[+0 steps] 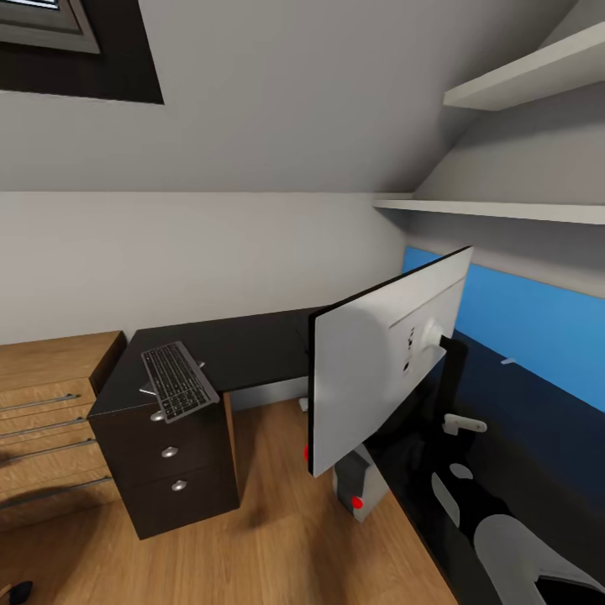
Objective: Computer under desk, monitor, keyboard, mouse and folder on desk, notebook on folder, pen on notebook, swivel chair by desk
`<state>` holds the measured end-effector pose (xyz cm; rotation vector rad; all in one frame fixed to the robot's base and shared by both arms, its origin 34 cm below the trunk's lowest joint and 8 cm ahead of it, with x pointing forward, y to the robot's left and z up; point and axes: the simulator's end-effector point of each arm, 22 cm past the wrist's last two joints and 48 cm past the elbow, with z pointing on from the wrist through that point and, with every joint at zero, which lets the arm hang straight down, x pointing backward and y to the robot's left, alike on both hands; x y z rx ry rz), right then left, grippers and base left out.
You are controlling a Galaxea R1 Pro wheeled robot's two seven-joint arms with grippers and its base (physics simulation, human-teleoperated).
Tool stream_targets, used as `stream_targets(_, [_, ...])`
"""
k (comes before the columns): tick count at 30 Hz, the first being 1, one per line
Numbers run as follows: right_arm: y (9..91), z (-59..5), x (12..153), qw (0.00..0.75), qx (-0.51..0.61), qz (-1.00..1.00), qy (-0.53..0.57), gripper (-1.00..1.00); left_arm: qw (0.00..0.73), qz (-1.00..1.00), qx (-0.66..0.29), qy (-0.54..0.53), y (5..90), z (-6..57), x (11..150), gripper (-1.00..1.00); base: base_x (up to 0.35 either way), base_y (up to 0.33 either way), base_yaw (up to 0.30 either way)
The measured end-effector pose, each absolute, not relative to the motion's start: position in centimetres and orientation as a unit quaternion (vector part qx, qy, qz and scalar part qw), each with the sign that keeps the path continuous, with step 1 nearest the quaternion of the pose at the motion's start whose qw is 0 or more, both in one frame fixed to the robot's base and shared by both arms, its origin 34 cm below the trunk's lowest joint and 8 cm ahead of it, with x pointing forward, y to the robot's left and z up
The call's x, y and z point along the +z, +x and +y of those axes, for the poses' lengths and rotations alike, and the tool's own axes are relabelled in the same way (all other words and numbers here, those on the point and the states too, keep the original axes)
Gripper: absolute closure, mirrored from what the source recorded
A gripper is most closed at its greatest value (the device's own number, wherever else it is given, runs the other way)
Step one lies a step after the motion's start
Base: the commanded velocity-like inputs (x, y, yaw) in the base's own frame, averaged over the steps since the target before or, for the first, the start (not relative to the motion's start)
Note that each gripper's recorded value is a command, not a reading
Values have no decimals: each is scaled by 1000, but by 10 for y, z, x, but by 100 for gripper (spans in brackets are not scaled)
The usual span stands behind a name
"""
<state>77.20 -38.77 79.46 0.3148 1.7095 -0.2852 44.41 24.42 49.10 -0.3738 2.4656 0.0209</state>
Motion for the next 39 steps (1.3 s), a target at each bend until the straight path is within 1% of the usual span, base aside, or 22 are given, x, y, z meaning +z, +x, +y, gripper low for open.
stream_targets(22, [772, -387, 793, 636, -125, 749, 138, -100, 318, 937, 8, -143, 444, 244, 491, -100, 1, -3, 0])
stream_targets(32, [772, -387, 794, 636, -124, 749, 137, -100, 318, 937, 8, -143, 444, 244, 491, -100, 154, 0, 0])
stream_targets(39, [772, -387, 793, 636, -124, 749, 138, -100, 318, 937, 8, -143, 444, 244, 491, -100, 52, 0, 0])
